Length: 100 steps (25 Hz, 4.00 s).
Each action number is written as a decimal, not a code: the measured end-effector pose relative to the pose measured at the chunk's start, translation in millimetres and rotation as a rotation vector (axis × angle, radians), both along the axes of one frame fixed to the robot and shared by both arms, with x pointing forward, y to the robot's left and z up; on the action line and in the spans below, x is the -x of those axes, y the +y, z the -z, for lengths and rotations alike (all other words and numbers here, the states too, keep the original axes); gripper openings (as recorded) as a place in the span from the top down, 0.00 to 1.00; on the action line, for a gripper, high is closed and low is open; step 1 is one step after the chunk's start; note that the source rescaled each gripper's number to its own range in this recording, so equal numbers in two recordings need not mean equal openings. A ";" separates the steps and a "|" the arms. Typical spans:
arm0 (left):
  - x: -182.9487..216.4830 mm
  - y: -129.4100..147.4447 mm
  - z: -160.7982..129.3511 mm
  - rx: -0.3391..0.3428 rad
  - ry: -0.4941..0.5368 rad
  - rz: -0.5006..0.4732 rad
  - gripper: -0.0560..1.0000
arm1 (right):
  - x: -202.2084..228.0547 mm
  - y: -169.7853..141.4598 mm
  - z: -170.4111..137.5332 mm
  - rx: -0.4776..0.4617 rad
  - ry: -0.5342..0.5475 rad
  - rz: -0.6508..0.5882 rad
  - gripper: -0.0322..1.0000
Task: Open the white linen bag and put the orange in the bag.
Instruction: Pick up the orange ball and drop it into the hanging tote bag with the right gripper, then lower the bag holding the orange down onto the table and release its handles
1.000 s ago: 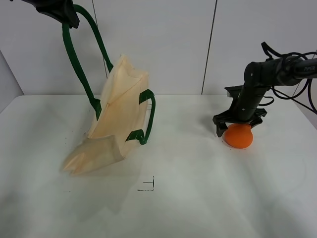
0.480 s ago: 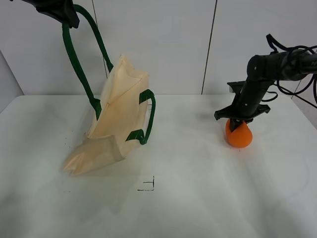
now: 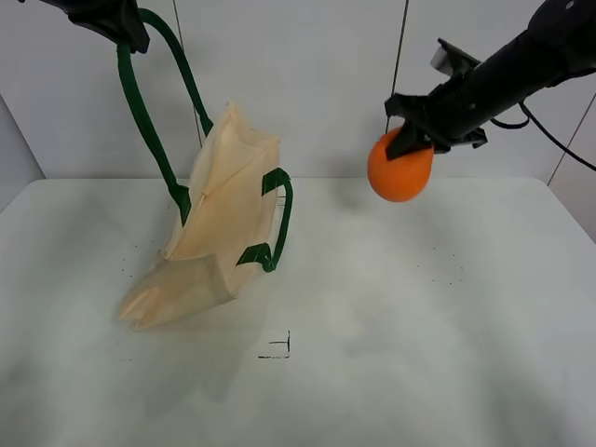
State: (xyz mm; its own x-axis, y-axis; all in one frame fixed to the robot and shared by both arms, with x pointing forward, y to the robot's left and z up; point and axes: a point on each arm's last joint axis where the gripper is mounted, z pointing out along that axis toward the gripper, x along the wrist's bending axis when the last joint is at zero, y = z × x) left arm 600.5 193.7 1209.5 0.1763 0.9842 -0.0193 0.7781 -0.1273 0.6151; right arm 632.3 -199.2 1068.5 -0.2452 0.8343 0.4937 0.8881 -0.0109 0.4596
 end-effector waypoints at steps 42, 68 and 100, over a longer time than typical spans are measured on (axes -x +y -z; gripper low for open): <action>2.4 -8.0 0.3 0.084 0.026 0.036 0.95 | -2.7 173.8 96.7 -0.214 -0.103 -0.051 0.96; 2.8 -10.2 0.6 0.103 0.033 0.051 0.95 | 6.7 175.3 107.8 -0.232 0.023 -0.153 0.00; 3.1 -10.1 0.2 0.101 0.032 0.054 0.95 | -34.6 -76.5 48.1 0.537 0.286 0.142 0.00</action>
State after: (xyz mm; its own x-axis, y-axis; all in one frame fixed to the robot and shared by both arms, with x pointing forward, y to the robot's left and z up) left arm 597.4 183.6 1209.3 0.2268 0.9660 -0.1242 0.7911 -0.1083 0.6021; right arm 666.9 -275.8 1020.4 -0.0335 0.9991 0.0257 0.9837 0.0284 0.1776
